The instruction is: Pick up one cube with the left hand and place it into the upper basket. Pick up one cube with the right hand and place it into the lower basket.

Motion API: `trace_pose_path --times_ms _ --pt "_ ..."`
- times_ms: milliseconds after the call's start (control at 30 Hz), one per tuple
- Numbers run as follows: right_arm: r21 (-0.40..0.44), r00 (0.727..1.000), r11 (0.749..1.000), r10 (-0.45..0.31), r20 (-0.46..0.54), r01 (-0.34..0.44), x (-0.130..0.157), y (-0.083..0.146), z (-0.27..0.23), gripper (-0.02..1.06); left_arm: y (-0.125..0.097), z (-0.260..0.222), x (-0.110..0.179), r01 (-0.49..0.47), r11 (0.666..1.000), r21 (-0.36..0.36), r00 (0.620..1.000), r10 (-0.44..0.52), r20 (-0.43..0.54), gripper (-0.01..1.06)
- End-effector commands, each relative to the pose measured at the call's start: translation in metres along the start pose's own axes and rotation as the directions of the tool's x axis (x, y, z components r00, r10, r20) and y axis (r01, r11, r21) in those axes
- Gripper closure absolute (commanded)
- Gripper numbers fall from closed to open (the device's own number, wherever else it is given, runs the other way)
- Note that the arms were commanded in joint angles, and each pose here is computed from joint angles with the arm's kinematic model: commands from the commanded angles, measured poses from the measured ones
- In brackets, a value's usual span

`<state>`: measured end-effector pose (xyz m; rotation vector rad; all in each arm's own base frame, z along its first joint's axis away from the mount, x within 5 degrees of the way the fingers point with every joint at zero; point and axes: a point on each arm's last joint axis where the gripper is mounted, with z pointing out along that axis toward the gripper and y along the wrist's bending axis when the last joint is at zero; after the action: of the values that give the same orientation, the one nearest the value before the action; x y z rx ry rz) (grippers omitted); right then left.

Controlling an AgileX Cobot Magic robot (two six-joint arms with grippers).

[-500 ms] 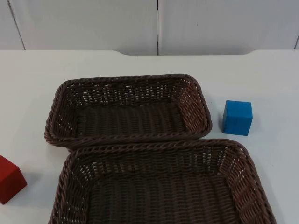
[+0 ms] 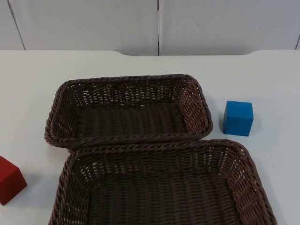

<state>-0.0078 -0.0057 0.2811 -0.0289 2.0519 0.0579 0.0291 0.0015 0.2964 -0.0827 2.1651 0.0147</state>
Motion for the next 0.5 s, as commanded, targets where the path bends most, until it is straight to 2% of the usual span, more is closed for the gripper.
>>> trace_pose_path --times_ms 0,167,467 --pt "0.002 1.0 1.0 -0.007 0.008 0.007 0.0 0.0 0.001 -0.01 -0.002 0.005 -0.004 0.004 1.0 0.02 1.0 -0.004 -0.024 0.0" --pt "0.002 1.0 1.0 -0.007 0.008 0.007 0.0 0.0 0.001 -0.01 -0.003 0.01 -0.009 0.014 0.999 0.033 1.0 -0.013 -0.026 0.0" --pt "0.002 1.0 1.0 -0.007 0.008 0.007 0.0 0.0 0.001 -0.01 -0.015 0.02 -0.015 0.016 0.987 0.157 0.998 -0.007 -0.06 0.0"
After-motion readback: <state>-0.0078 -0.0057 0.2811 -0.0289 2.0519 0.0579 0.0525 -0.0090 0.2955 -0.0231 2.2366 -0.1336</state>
